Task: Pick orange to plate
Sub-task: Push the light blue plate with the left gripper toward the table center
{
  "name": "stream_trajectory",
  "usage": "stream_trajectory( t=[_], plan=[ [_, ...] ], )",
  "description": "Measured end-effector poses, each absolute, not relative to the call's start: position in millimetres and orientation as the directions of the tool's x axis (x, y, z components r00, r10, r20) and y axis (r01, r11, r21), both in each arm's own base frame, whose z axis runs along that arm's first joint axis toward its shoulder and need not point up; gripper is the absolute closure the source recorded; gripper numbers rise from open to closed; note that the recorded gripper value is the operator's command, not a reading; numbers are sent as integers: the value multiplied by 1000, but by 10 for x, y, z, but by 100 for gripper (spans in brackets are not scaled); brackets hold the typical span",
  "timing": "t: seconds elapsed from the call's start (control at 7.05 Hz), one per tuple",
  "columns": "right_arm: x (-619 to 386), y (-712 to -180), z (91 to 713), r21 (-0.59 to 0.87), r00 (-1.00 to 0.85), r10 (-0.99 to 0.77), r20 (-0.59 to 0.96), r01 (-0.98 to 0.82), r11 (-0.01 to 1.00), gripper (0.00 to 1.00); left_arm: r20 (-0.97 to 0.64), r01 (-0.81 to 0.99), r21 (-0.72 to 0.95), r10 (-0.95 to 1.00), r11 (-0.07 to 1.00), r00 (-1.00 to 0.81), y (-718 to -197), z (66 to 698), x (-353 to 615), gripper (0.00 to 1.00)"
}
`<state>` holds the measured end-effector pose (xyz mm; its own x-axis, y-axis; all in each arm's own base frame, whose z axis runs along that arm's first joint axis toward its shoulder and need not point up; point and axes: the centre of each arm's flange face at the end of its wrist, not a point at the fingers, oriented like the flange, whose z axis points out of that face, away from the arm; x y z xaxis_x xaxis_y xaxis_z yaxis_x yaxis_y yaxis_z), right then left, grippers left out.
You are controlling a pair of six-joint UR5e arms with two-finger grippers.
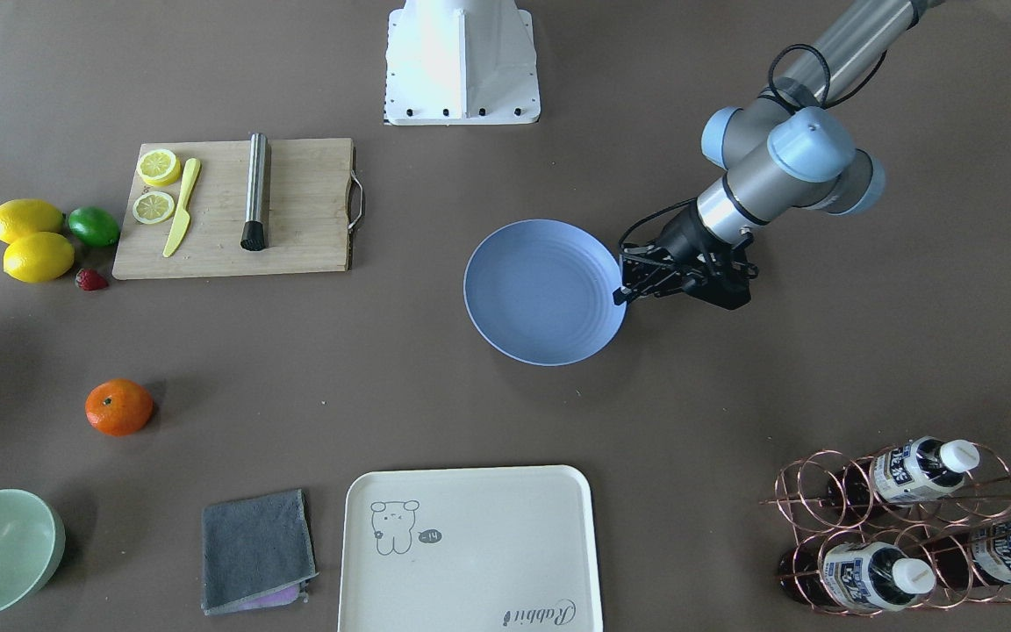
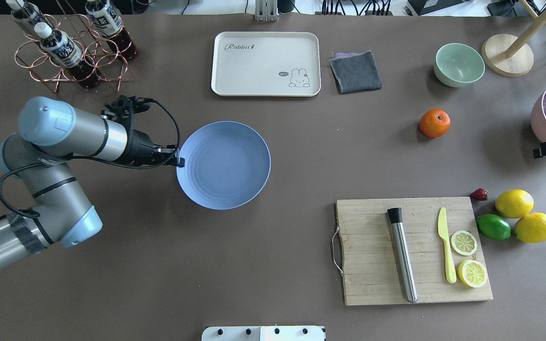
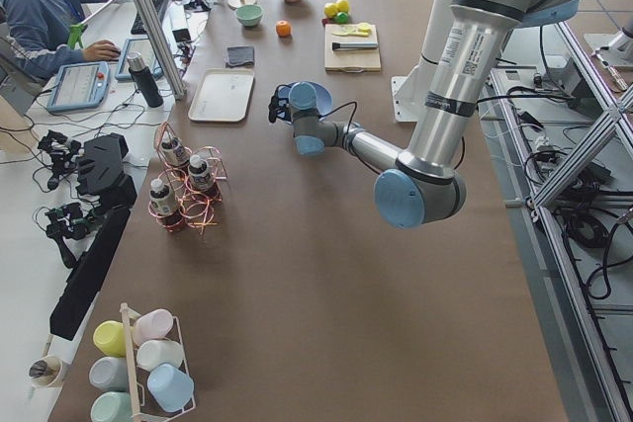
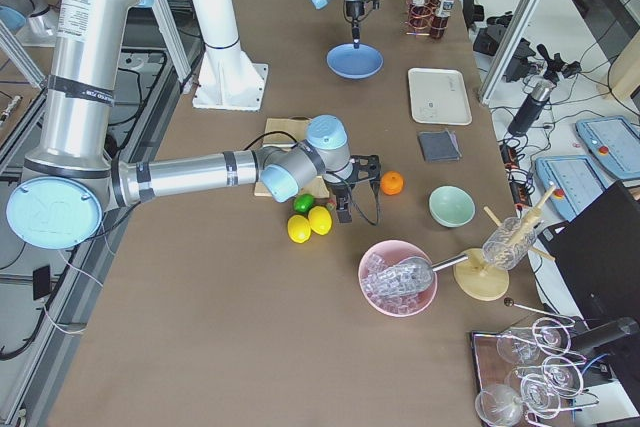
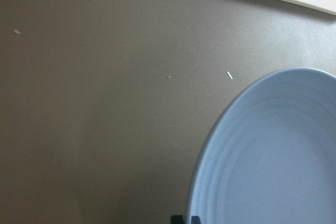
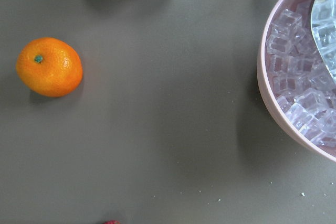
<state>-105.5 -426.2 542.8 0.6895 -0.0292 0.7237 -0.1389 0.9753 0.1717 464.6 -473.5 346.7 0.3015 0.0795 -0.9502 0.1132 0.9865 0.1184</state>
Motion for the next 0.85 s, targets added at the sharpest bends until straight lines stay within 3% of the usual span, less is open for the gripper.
stream_trajectory(
  t=[0.28,0.43,0.85],
  plan=[
    [-1056,-4266,5436,171,690,-28,723,-139,975,0,-935,121,110,61,987,349,-4642,3001,5126,100],
    [-1059,-4267,5434,171,690,-29,723,-138,976,0,-930,126,113,60,985,362,-4600,2958,5227,1],
    [-1085,-4264,5421,172,688,-35,725,-132,976,0,-921,175,137,60,975,384,-4621,2980,5229,2]
  ],
)
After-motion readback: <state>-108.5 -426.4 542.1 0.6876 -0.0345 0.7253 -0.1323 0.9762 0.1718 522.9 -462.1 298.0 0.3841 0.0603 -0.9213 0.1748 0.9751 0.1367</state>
